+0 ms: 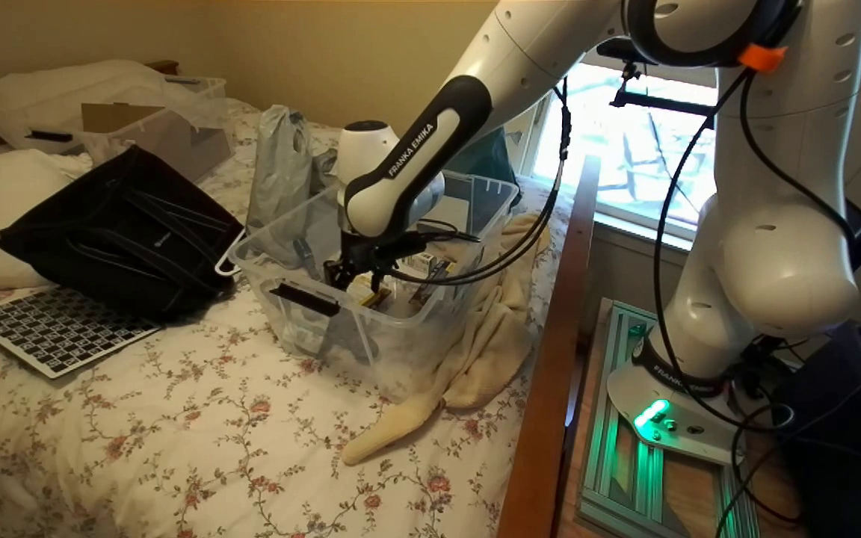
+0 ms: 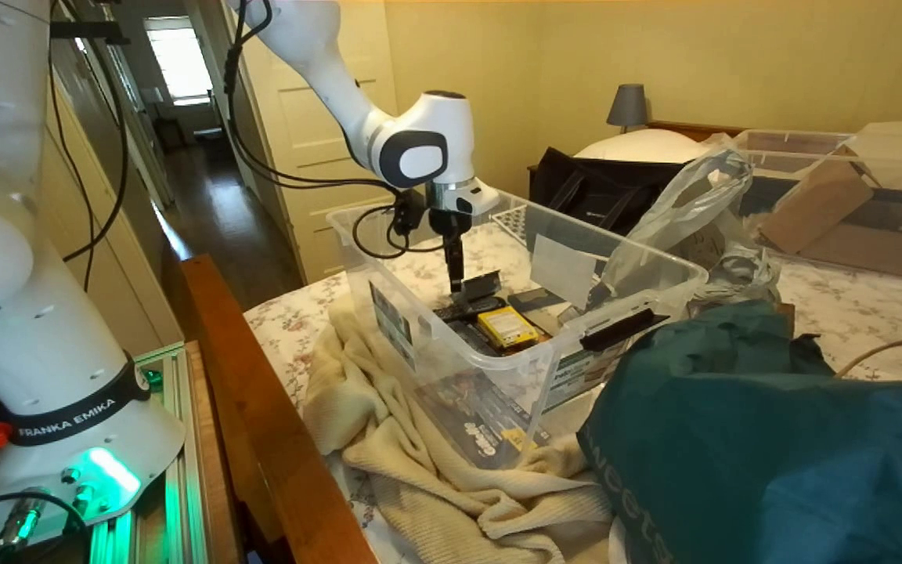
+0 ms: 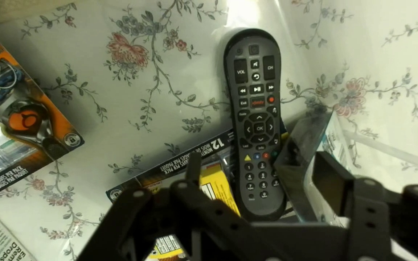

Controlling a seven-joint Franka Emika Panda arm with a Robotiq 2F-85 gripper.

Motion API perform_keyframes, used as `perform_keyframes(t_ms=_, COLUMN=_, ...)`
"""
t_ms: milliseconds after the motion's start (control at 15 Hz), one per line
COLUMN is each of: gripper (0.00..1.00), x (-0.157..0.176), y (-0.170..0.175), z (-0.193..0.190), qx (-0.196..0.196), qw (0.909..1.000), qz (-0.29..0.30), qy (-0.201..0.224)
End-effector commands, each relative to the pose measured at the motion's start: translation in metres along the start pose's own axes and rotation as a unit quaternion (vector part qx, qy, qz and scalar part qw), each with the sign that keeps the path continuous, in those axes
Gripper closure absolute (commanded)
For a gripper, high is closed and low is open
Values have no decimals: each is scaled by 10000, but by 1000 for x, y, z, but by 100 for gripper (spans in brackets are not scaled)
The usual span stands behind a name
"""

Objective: Take an item out of the plastic container

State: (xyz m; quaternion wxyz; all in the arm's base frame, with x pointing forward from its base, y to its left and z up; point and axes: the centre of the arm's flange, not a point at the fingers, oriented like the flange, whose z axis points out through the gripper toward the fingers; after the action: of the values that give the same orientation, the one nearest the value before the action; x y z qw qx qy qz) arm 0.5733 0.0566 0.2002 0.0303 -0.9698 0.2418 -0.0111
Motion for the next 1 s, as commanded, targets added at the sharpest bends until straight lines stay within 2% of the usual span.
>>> perform_keyframes(t_ms=0, gripper=0, x=8, y=-4, z=18, qx=40, qw=9999, qz=10, qy=118)
perform_keyframes(t_ms=933, gripper=0, x=34, y=-23, z=71, qx=-178, qw=9998, qz=-15, qy=-74)
